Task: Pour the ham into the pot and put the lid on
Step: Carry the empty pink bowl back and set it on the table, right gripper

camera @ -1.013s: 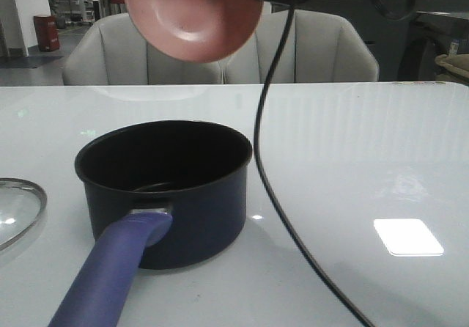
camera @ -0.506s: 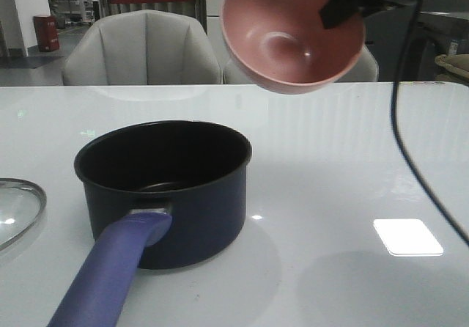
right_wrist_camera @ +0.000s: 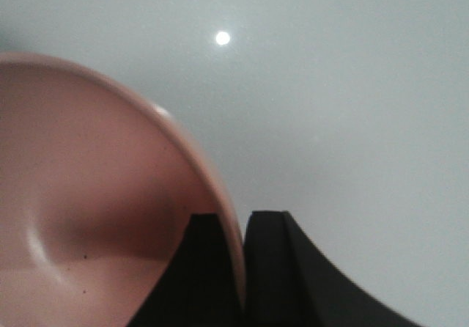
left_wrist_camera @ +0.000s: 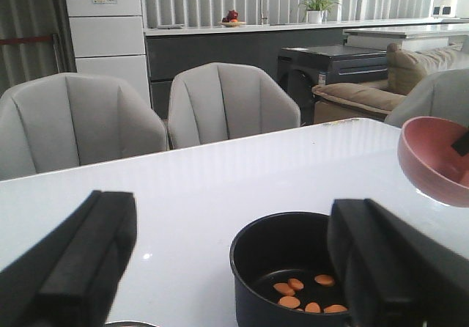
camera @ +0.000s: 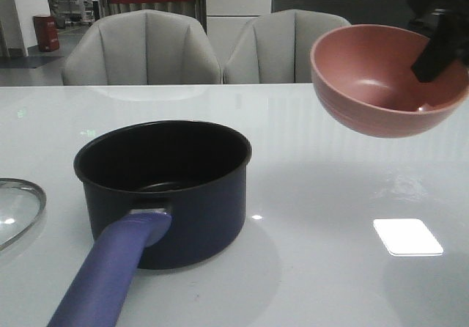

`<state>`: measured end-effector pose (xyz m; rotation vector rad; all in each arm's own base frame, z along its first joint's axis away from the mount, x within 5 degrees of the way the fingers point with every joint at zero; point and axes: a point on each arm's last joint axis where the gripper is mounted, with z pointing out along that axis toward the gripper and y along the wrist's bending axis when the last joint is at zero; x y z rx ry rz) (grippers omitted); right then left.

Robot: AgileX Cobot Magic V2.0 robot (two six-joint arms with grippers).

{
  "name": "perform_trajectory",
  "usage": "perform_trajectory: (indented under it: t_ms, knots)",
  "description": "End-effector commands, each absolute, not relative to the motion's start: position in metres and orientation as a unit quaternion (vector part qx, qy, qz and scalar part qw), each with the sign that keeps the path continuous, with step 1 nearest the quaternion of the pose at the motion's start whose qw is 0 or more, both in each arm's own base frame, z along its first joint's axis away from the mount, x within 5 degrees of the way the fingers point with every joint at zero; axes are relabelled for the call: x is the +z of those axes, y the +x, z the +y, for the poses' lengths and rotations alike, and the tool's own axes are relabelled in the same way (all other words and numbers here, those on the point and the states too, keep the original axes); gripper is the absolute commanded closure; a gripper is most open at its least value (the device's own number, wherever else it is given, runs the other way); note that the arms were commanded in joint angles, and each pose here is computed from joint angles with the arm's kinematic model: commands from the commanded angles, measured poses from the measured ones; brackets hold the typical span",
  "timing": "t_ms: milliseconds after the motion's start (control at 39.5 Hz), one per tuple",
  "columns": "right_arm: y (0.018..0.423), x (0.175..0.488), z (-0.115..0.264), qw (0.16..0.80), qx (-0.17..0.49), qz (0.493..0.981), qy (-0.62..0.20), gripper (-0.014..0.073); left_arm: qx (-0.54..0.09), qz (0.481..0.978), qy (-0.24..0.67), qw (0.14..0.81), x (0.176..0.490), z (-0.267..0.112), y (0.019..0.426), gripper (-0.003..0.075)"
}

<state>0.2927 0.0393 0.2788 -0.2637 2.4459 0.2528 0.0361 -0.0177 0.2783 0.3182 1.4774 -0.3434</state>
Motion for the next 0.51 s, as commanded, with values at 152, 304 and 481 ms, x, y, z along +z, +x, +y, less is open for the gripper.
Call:
perform_trajectory:
  t_ms: [152,304,481]
  knots:
    - [0.301,0.275,0.032,0.302,0.102,0.944,-0.085,0.0456,-0.165,0.631,0.135,0.746,0.294,-0.017,0.034,0.0146]
    - [0.31,0.254,0.03,0.267,0.1,0.955,-0.081,0.0453,-0.165,0.631,0.135,0.746,0.294,-0.017,0.034,0.0146]
    - [0.32,0.229,0.026,0.228,0.101,0.966,-0.07,0.039,-0.165,0.631,0.135,0.746,0.294,-0.017,0.034,0.0146]
